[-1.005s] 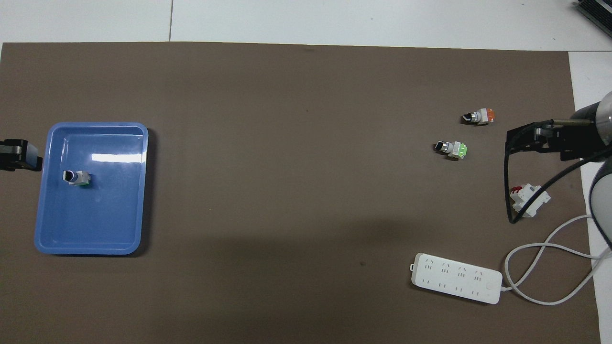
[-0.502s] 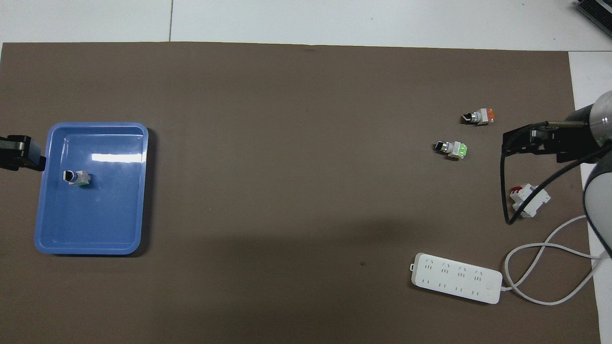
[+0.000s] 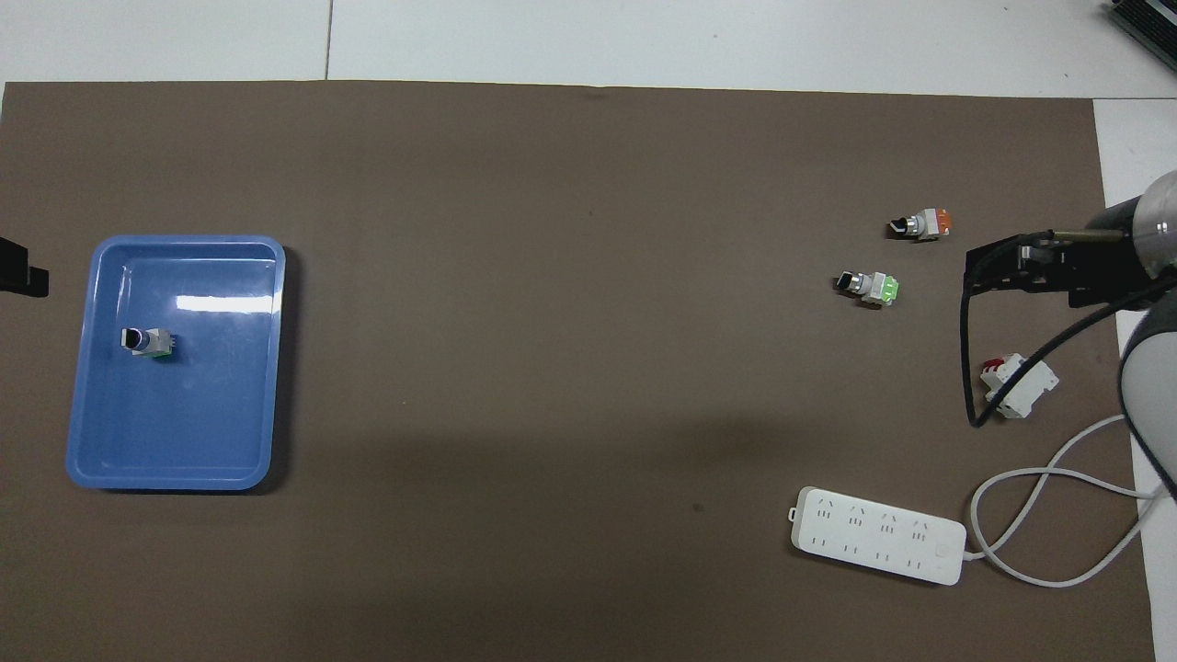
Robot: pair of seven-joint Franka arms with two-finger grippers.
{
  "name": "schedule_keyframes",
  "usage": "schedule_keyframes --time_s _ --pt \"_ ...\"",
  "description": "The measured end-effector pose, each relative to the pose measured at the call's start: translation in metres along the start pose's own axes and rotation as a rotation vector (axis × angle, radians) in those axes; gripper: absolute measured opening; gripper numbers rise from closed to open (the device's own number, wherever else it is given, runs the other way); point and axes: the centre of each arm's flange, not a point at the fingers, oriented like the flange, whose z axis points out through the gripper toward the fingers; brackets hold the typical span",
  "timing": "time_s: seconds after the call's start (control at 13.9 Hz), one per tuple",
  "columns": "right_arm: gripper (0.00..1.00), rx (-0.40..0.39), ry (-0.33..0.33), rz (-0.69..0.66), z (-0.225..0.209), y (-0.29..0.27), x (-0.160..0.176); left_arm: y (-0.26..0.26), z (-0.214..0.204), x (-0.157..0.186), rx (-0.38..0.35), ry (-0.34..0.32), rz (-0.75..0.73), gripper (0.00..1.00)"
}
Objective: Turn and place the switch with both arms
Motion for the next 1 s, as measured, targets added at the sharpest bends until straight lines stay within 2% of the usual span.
schedule_keyframes --time_s 0.22,0.57,1.0 --pt "1.0 0.0 -0.002 0.0 0.001 0.0 0.0 0.005 0.0 0.005 -0.002 0.046 0.027 0.98" --pt "1.0 0.0 -0.001 0.0 0.001 0.0 0.0 0.019 0.018 -0.002 -0.005 0.062 0.135 1.0" --pt "1.0 0.0 0.0 0.0 0.001 0.0 0.0 0.021 0.027 -0.009 -0.006 0.044 0.147 1.0"
